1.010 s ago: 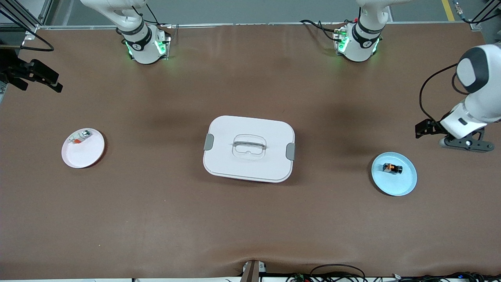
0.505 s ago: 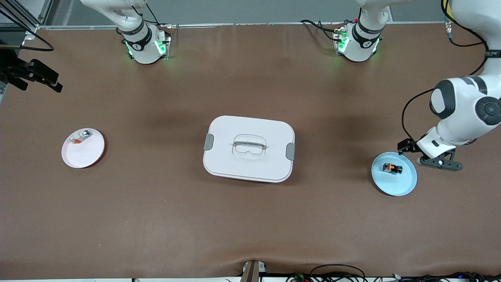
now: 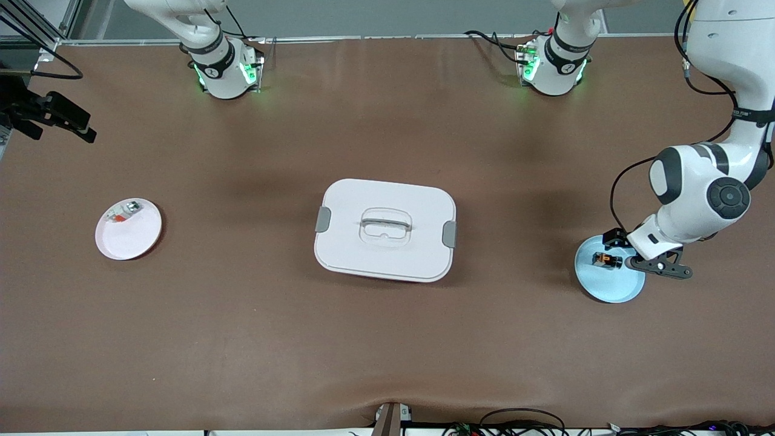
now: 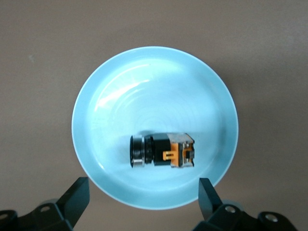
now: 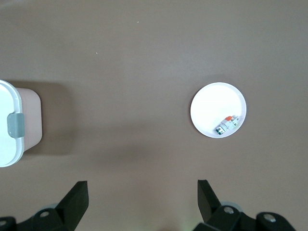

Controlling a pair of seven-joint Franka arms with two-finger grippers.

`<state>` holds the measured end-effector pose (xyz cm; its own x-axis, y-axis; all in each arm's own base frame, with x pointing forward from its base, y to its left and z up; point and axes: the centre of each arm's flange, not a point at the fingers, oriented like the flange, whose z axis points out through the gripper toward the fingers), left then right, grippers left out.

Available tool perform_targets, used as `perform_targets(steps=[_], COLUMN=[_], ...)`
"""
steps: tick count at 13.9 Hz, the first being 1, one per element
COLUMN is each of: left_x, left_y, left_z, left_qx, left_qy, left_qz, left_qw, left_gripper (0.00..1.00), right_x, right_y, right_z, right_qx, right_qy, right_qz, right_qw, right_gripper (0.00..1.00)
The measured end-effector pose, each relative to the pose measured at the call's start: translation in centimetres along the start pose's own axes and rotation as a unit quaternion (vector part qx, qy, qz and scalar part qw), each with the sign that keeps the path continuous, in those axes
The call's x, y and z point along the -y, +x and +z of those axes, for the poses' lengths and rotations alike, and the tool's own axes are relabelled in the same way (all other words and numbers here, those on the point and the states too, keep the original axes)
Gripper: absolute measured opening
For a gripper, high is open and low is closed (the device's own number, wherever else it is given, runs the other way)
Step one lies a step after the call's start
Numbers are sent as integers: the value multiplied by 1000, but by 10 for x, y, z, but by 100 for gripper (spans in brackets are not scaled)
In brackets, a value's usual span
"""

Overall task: Transfer orange switch to right arm and place
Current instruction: 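Lower the left gripper onto the orange switch on the blue plate, then close the left gripper on the orange switch and lift it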

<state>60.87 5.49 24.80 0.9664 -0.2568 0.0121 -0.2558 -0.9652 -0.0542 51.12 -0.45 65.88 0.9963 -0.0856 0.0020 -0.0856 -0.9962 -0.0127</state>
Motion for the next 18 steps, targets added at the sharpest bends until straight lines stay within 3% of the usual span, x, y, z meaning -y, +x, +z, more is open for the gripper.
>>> perform_targets(steps=[18], left_x=[-13], left_y=[2], left_z=[58], left_qx=[11], left_qy=[-10], left_qz=[9], left_qw=[1000], left_gripper=[100], right_x=[-1], right_y=[0], right_z=[0], right_qx=[0], right_qy=[0], right_qz=[1], right_qw=[1000], right_gripper=[100])
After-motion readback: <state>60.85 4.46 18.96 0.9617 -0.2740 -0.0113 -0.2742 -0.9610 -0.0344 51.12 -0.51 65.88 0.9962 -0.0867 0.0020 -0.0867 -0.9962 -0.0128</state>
